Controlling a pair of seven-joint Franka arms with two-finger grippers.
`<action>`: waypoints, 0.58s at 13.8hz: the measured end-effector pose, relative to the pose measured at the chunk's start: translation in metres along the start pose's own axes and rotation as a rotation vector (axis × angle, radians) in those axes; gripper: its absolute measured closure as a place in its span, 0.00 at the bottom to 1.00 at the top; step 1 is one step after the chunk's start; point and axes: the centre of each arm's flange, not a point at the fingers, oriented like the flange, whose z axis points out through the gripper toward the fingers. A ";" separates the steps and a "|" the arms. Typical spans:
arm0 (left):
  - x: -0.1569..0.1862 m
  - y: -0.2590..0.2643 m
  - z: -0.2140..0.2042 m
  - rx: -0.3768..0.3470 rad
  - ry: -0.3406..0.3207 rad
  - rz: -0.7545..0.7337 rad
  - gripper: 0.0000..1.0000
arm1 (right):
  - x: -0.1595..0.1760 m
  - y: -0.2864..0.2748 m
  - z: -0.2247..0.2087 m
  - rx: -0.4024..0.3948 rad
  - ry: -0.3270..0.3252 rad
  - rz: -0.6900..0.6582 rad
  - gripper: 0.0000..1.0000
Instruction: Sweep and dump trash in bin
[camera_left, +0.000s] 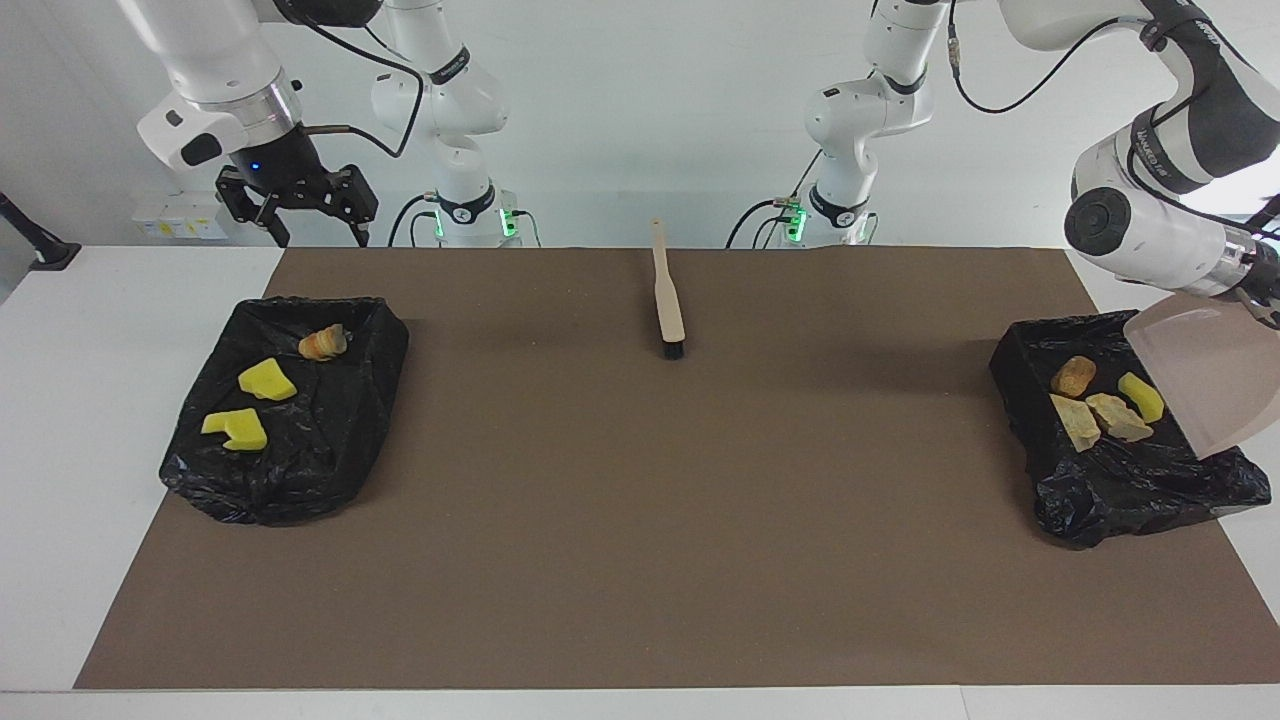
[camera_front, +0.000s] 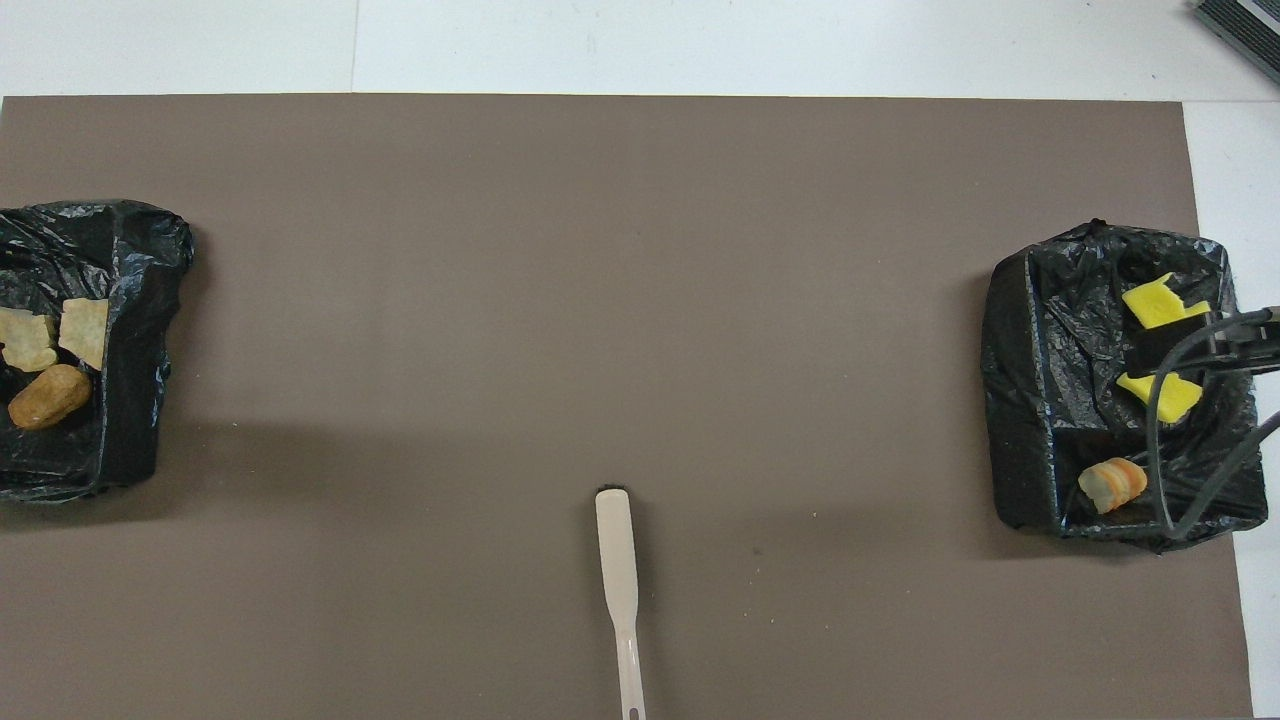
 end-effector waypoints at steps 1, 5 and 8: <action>0.000 -0.001 0.000 0.006 0.000 0.015 0.70 | 0.000 0.000 0.000 0.000 0.001 0.001 0.00; -0.016 -0.004 -0.005 0.024 0.005 0.047 0.70 | -0.001 -0.001 -0.002 0.000 0.003 -0.001 0.00; -0.037 -0.008 -0.017 0.031 0.080 -0.020 0.70 | -0.001 -0.001 -0.002 0.000 0.004 -0.002 0.00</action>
